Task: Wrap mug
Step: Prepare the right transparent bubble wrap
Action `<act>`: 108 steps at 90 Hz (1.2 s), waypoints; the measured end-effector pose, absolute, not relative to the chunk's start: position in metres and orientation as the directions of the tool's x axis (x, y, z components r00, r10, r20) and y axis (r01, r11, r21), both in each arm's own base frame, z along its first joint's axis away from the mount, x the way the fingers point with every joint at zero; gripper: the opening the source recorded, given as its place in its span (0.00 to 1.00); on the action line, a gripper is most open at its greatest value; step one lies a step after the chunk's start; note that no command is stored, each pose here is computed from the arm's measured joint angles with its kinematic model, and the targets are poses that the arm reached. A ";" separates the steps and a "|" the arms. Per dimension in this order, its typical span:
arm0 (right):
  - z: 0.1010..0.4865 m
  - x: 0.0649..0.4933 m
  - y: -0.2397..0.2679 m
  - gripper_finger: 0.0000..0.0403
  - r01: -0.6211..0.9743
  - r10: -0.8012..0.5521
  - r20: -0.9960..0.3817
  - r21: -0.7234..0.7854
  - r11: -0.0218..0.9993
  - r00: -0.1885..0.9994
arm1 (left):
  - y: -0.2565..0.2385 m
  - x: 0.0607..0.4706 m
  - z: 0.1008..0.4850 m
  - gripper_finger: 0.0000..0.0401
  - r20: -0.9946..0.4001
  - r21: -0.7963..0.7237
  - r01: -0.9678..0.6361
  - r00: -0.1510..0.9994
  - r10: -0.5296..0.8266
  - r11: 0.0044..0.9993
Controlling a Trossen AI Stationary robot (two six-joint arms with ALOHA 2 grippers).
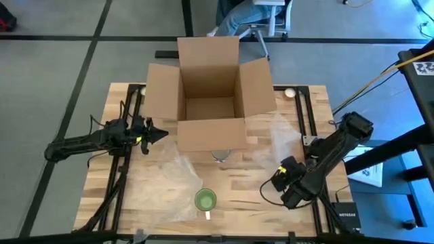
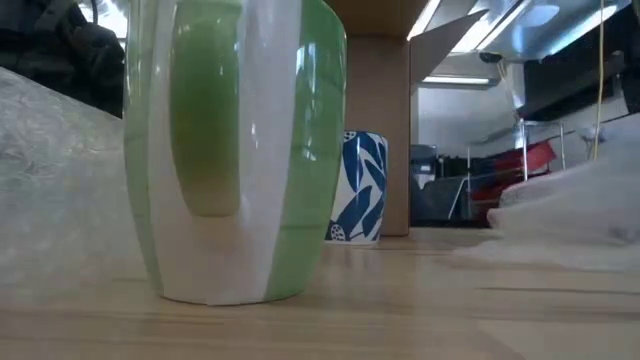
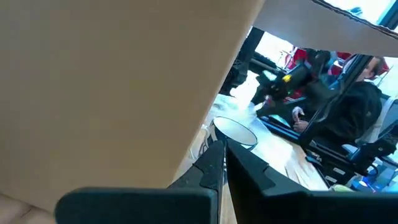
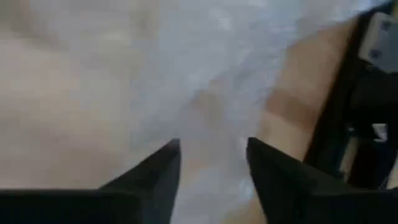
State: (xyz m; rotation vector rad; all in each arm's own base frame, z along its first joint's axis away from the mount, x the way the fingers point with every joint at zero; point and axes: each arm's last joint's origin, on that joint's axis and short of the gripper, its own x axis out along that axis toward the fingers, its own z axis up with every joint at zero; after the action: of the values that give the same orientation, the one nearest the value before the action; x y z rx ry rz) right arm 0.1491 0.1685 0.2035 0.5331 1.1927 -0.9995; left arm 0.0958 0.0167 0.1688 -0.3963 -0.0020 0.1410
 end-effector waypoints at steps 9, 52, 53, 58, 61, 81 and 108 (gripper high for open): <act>0.229 0.154 0.179 0.59 0.820 -0.274 -0.954 -0.060 0.570 0.121 | 0.017 0.096 0.169 0.00 -0.026 -0.385 -0.138 0.990 0.138 0.913; 0.210 0.202 0.223 0.66 0.575 -0.122 -0.829 0.264 0.774 0.545 | 0.017 0.096 0.169 0.00 -0.027 -0.385 -0.138 0.990 0.139 0.913; 0.206 0.203 0.223 0.66 0.576 -0.116 -0.837 0.261 0.775 0.535 | 0.017 0.096 0.169 0.00 -0.027 -0.385 -0.138 0.990 0.139 0.912; 0.184 0.211 0.223 0.66 0.591 -0.103 -0.875 0.229 0.773 0.473 | 0.017 0.096 0.169 0.00 -0.026 -0.385 -0.138 0.990 0.138 0.912; 0.172 0.215 0.222 0.66 0.604 -0.102 -0.897 0.203 0.771 0.431 | 0.017 0.096 0.169 0.00 -0.027 -0.385 -0.138 0.990 0.139 0.912; 0.132 0.244 0.227 0.66 0.576 -0.069 -0.938 0.150 0.803 0.340 | 0.017 0.096 0.169 0.00 -0.026 -0.385 -0.138 0.990 0.139 0.913; 0.171 0.297 0.244 0.66 0.233 0.279 -0.792 0.462 0.856 0.543 | 0.017 0.096 0.169 0.00 -0.026 -0.385 -0.138 0.990 0.139 0.913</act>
State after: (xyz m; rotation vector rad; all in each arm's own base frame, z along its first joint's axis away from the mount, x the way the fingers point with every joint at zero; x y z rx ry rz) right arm 0.2970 0.2439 0.1712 0.5677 1.0109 0.0293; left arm 0.0958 0.0168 0.1688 -0.3963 -0.0021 0.1427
